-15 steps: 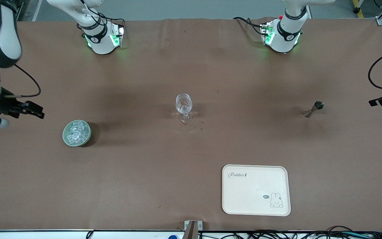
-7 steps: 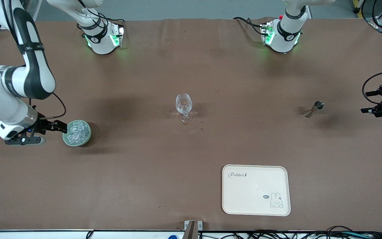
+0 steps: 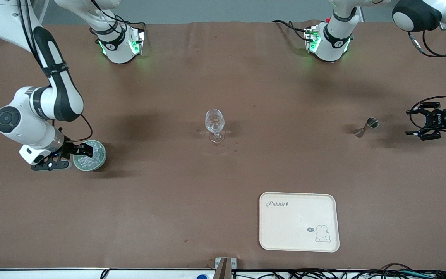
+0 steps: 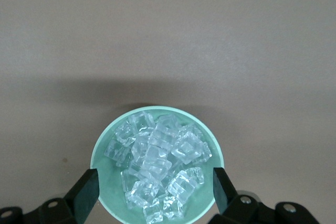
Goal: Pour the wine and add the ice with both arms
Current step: 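Lower the right gripper into the bowl while the left gripper reaches the jigger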
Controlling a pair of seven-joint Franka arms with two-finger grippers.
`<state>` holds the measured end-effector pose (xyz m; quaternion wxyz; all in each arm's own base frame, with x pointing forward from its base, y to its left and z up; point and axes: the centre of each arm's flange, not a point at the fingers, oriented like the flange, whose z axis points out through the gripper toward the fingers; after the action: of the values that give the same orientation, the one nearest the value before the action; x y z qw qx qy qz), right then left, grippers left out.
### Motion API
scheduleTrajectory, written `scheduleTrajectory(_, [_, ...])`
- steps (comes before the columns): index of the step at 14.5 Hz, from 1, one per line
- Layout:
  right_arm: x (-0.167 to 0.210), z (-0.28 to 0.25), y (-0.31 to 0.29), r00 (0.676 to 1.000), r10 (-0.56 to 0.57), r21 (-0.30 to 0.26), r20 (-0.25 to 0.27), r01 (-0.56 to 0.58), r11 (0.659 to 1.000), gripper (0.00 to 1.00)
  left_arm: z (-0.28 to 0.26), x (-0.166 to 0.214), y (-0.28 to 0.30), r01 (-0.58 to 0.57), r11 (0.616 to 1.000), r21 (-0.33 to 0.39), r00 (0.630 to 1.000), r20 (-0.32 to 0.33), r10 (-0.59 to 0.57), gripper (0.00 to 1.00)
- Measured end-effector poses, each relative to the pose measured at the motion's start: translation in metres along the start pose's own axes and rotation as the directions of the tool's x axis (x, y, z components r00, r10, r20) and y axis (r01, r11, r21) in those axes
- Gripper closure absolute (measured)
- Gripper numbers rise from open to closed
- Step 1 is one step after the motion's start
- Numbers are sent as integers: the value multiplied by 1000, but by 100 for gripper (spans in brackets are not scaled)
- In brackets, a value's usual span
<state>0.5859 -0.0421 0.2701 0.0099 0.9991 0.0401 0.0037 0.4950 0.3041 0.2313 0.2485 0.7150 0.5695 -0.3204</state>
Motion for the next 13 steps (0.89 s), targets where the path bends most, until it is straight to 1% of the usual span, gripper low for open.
scheduleTrajectory(1, [0, 5, -1, 1000, -3, 0, -3, 3, 1000, 8, 10, 5, -4, 36, 999, -14, 999, 30, -35, 0])
scheduleTrajectory(2, [0, 11, -3, 1000, -6, 0, -1, 6, 1000, 15, 23, 10, -10, 65, 998, -15, 996, 69, -64, 0])
scheduleTrajectory(3, [0, 16, -4, 1000, -10, 1, 3, 10, 1000, 15, 38, 16, -16, 92, 996, -10, 989, 118, -90, 0])
scheduleTrajectory(5, [0, 22, -7, 1000, -29, 2, 10, 29, 1000, 29, 67, 30, -25, 142, 990, -11, 968, 211, -137, 0])
scheduleTrajectory(6, [0, 24, -6, 999, -40, 3, 13, 40, 999, 29, 75, 38, -29, 160, 987, -13, 959, 238, -152, 0])
scheduleTrajectory(7, [0, 27, -6, 999, -46, 3, 16, 46, 999, 33, 81, 43, -32, 169, 985, -19, 954, 255, -159, 0])
scheduleTrajectory(8, [-1, 29, -6, 999, -49, 3, 20, 49, 999, 33, 84, 46, -32, 172, 985, -30, 950, 268, -158, 0])
scheduleTrajectory(9, [-1, 31, -6, 998, -50, 4, 23, 50, 999, 39, 88, 46, -29, 170, 985, -38, 948, 278, -153, 0])
scheduleTrajectory(12, [-2, 36, -6, 998, -52, 4, 29, 51, 999, 41, 96, 43, -23, 149, 988, -51, 946, 300, -127, 1])
scheduleTrajectory(13, [-2, 37, -6, 998, -52, 5, 30, 52, 999, 43, 99, 43, -23, 138, 988, -68, 944, 312, -111, 2])
